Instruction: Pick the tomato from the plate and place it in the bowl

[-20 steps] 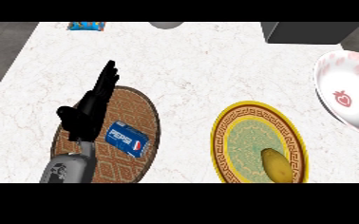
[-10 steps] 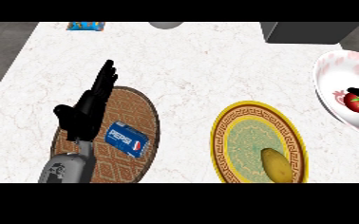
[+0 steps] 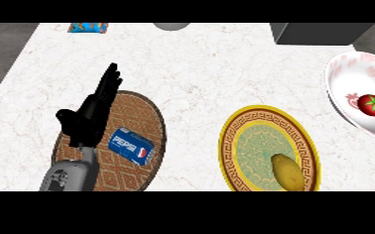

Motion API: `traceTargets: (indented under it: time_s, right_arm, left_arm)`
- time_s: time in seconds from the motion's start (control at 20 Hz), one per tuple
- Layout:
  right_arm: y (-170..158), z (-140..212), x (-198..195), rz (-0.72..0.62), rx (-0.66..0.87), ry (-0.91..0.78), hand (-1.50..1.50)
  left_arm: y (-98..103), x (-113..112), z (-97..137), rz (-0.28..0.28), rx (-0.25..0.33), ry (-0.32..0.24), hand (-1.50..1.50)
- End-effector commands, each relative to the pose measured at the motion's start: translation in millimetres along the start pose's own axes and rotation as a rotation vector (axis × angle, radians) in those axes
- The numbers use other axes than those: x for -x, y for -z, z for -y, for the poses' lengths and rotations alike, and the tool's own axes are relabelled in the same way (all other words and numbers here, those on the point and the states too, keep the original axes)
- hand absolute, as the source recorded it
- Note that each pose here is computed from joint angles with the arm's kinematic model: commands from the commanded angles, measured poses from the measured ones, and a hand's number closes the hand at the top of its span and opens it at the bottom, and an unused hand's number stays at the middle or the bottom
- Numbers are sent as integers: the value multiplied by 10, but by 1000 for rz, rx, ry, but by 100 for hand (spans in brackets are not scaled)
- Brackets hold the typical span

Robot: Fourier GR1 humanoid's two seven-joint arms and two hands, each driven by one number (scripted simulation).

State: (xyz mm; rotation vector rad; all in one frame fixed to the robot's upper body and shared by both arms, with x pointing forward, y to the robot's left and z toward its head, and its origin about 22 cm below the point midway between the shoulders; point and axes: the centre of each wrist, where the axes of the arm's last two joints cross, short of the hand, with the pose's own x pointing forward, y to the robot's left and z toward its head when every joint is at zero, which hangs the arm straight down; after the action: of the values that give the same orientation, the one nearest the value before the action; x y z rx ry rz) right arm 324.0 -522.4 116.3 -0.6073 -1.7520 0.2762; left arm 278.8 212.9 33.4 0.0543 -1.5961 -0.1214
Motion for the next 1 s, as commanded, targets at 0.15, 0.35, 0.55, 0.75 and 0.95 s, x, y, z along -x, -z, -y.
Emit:
traceTargets:
  time_s: [0.15, 0.35, 0.55, 0.75, 0.95]
  right_arm:
    - [-280, 671, -34, -37, 8, 158, -150]
    - [-592, 883, 110, -56, -1, 241, -150]
    - [-615, 967, 71, -46, -45, 283, -150]
    - [-789, 938, 202, -32, -99, 283, -150]
    - [-1001, 895, 357, -36, -96, 294, -150]
  left_arm:
    - [77, 55, -139, 12, -19, 1, 0]
    - [-37, 33, 13, -1, 9, 5, 0]
    - [-43, -154, 88, 1, 3, 0, 0]
    - [-19, 103, -23, -6, -2, -20, 0]
    - [-29, 108, 117, 5, 3, 3, 0]
